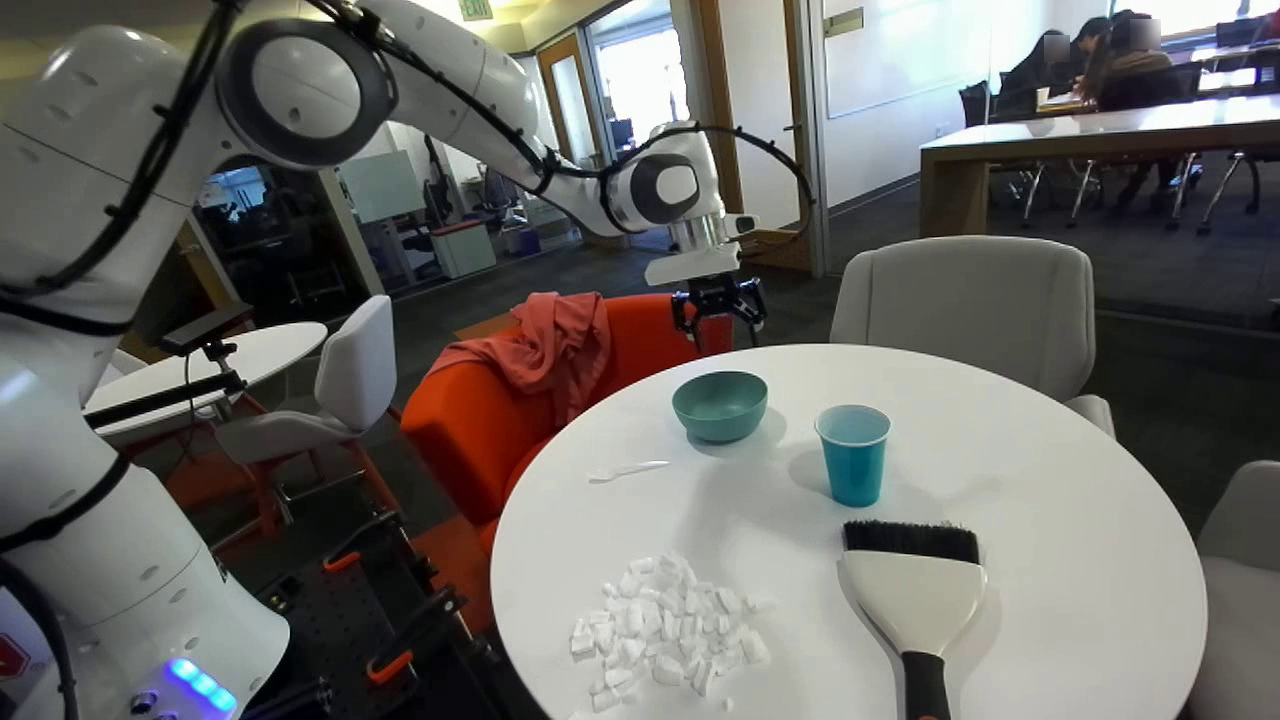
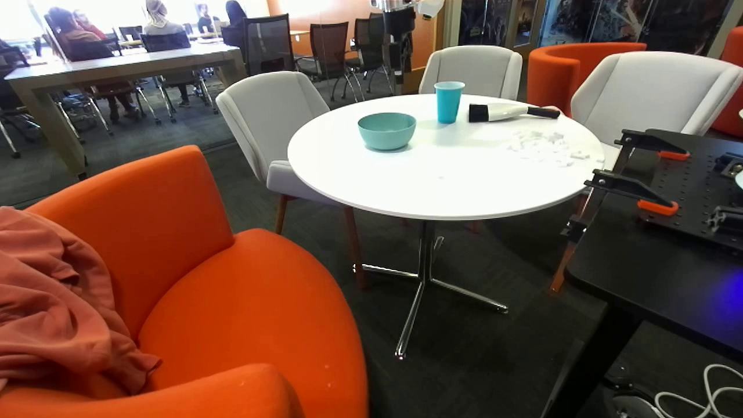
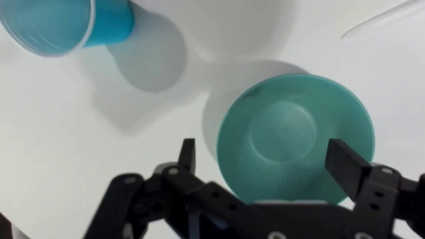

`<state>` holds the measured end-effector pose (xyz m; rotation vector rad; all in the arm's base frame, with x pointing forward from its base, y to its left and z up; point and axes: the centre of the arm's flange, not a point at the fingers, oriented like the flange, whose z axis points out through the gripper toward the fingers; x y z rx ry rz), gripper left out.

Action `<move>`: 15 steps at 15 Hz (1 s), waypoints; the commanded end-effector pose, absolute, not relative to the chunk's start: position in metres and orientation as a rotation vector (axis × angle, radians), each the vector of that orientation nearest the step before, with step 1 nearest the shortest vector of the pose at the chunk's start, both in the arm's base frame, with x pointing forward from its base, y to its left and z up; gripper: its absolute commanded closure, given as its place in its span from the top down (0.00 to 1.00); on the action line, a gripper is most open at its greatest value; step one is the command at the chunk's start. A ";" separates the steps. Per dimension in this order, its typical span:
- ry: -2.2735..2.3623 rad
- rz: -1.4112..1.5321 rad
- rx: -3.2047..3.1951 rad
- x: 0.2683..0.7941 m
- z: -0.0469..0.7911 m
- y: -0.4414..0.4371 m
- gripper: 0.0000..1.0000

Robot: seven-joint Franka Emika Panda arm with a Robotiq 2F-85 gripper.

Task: Pour the things in the bowl onto the table and then sweep them to the left

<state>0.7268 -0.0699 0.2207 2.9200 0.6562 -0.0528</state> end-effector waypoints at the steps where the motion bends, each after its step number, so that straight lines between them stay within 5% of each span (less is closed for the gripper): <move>1: 0.562 -0.167 2.861 0.651 0.262 -0.064 1.00; 15: 0.496 -0.197 2.779 0.525 0.292 -0.255 1.00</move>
